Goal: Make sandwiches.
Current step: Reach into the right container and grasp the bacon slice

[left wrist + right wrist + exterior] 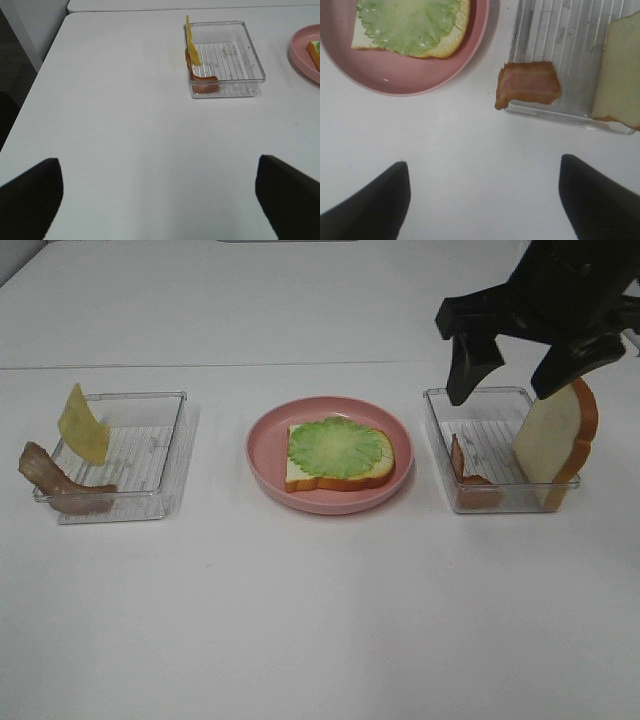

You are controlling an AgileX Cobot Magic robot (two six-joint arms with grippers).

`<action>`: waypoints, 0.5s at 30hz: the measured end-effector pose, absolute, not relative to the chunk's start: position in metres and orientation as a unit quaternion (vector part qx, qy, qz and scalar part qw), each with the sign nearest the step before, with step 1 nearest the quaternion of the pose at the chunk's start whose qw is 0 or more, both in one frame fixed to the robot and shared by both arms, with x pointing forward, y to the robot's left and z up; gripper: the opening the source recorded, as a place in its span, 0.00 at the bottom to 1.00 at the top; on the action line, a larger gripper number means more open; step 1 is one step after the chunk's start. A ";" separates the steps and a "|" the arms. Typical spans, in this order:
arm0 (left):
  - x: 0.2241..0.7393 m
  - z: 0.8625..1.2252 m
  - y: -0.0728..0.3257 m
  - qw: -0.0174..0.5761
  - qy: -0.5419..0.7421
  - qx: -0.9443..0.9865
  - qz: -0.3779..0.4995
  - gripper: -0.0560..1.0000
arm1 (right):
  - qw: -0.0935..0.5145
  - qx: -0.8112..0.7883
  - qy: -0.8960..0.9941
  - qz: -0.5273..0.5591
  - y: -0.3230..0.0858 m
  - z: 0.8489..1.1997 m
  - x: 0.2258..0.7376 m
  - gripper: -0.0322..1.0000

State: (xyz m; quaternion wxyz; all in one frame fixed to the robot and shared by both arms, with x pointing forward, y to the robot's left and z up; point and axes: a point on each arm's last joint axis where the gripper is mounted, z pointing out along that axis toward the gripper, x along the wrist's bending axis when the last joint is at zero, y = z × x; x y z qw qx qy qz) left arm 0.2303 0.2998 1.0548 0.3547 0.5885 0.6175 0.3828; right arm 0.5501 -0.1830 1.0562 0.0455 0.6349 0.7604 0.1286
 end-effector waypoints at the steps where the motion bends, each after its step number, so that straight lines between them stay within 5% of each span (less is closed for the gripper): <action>1: 0.230 1.055 0.300 0.355 0.618 0.588 0.383 0.99 | 0.046 0.635 0.760 0.129 -0.183 1.056 0.550 0.77; 15: 0.230 1.055 0.300 0.355 0.618 0.588 0.383 0.99 | 0.029 0.634 0.770 0.068 -0.167 0.973 0.601 0.77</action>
